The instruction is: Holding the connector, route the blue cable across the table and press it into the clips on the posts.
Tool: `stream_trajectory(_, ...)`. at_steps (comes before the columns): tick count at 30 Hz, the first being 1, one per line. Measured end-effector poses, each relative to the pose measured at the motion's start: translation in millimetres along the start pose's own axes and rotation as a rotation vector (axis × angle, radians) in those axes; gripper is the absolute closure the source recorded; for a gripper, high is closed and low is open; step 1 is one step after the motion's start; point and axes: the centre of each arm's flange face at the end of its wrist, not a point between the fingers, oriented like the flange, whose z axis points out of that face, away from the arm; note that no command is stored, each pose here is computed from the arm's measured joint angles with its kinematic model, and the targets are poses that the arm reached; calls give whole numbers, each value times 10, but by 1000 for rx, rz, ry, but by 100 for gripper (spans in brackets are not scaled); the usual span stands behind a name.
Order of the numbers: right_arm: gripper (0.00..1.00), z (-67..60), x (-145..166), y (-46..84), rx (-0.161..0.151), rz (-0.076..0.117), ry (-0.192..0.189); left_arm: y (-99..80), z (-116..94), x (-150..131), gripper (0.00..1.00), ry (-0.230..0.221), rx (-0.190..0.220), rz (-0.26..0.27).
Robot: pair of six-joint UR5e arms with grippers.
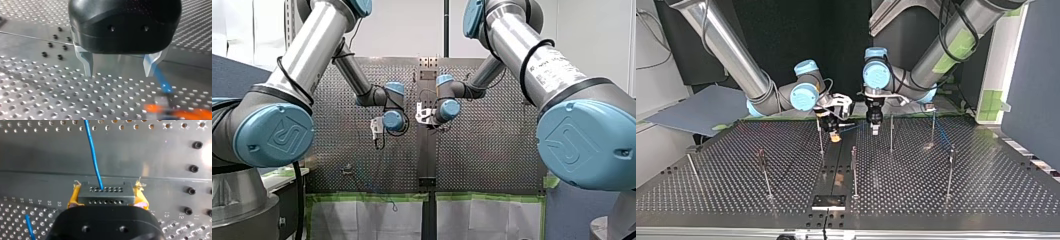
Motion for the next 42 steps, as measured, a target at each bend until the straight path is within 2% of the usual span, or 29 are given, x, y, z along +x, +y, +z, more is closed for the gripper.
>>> stream_trajectory(3,100,0,0,0,0,0,0,-41,80,-75,0,-17,8,-8)
stream_trajectory(6,100,0,0,0,0,0,0,-78,137,-67,0,-13,11,-7)
stream_trajectory(13,100,1,2,3,1,0,0,-149,316,60,0,-6,6,-23)
stream_trajectory(16,100,1,2,5,1,0,0,-140,356,177,0,10,-8,-22)
stream_trajectory(18,100,1,2,3,1,0,0,-125,364,253,18,21,-22,-18)
stream_trajectory(19,100,1,2,2,1,0,0,-118,364,273,18,25,-29,-17)
stream_trajectory(21,100,1,2,3,1,0,0,-102,362,301,50,29,-44,-17)
stream_trajectory(22,100,0,2,3,1,0,0,-97,361,308,50,30,-49,-18)
stream_trajectory(24,100,-1,2,3,1,0,-1,-88,359,314,71,31,-57,-21)
stream_trajectory(25,100,-1,2,3,1,0,-1,-87,357,315,71,32,-59,-23)
stream_trajectory(27,100,-2,1,2,1,0,-1,-88,355,314,86,32,-60,-27)
stream_trajectory(28,100,-2,2,2,1,0,-1,-87,354,314,86,33,-61,-29)
stream_trajectory(29,100,-3,2,2,1,0,-2,-87,353,315,96,33,-61,-31)
stream_trajectory(30,100,-2,2,3,1,0,-2,-87,352,315,100,34,-62,-31)
stream_trajectory(37,100,-5,3,3,1,0,-3,-87,335,319,100,45,-63,-32)
stream_trajectory(42,100,-34,26,17,-3,0,-18,-88,295,225,100,53,-70,-32)
